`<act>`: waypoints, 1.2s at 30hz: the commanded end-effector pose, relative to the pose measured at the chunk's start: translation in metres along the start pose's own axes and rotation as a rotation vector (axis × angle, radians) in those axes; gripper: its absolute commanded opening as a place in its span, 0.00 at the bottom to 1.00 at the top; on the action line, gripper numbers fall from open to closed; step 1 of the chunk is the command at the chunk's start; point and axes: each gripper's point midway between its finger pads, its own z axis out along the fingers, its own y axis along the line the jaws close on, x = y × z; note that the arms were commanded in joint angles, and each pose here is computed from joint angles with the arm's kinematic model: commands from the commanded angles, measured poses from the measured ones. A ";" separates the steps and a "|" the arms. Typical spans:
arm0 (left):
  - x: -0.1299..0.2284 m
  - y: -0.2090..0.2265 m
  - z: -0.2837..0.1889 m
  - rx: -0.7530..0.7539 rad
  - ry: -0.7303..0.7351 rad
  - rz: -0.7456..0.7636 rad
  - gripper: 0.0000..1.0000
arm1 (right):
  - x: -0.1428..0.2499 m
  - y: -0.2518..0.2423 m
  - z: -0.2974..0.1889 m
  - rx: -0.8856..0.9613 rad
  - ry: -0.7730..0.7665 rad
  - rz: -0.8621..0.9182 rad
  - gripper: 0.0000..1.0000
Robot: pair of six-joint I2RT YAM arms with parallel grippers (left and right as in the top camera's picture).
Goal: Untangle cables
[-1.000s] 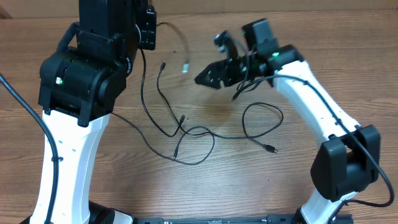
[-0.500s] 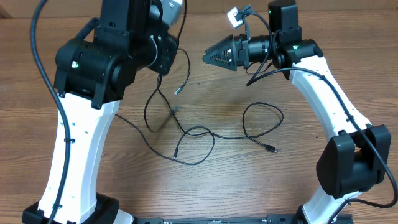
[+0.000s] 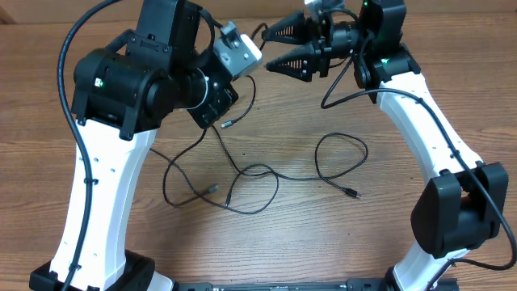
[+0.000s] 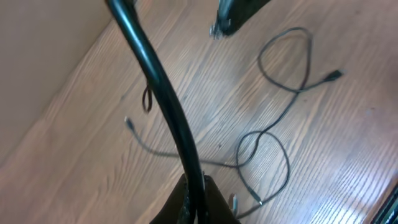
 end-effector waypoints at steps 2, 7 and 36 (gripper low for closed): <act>-0.018 -0.010 -0.006 0.060 -0.096 0.103 0.04 | -0.009 0.021 -0.001 -0.106 0.011 -0.034 0.70; -0.021 -0.008 -0.006 0.050 -0.111 0.105 0.04 | -0.005 0.027 0.004 -0.137 0.017 0.000 0.66; 0.028 -0.018 -0.007 0.084 0.100 0.105 0.04 | -0.010 0.006 -0.012 -0.025 0.001 0.016 0.73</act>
